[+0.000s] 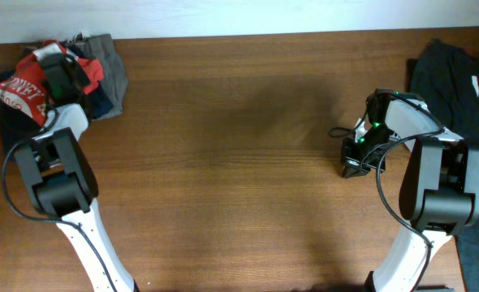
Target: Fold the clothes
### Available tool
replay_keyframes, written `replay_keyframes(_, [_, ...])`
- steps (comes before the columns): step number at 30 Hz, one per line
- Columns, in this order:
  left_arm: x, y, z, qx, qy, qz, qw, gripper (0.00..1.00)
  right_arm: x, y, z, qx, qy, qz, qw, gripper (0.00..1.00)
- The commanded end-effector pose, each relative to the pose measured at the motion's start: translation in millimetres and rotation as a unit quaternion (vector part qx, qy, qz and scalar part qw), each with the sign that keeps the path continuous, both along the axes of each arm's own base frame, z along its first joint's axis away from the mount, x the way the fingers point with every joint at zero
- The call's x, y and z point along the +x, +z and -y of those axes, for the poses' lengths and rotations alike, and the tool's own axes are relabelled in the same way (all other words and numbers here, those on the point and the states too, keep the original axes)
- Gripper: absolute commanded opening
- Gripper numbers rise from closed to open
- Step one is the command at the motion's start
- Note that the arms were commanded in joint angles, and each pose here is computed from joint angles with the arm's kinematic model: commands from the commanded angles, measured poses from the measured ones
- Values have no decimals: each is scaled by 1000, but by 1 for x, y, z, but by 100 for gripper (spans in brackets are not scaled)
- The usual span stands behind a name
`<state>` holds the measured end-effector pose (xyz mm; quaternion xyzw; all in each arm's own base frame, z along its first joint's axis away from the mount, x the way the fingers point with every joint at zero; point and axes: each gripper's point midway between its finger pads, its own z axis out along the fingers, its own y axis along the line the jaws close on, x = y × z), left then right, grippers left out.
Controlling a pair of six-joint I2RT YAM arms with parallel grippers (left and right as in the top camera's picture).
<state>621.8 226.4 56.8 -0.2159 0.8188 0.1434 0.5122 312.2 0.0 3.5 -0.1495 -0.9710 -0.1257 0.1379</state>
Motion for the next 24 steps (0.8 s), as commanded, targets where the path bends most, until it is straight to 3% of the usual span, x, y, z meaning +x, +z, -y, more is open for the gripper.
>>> replay_keyframes(1, [0, -36, 16, -6, -34, -38, 999, 2, -3, -1, -3, 6, 1, -7, 1000, 4])
replay_keyframes(7, [16, 21, 33, 103, -84, -26, 991, 1, -3, -1, -3, 6, 1, -7, 1000, 4])
replay_keyframes(12, [20, 122, 28, 141, -62, 81, 985, 1, -3, -1, -3, 6, 1, -7, 1000, 4])
replay_keyframes(16, [6, 160, 4, 166, 4, 110, 980, 1, -2, -1, -2, 6, 1, -5, 1000, 4])
replay_keyframes(24, [-15, 132, -45, 125, 74, 92, 985, 1, -2, -1, -2, 5, 2, -4, 1000, 4])
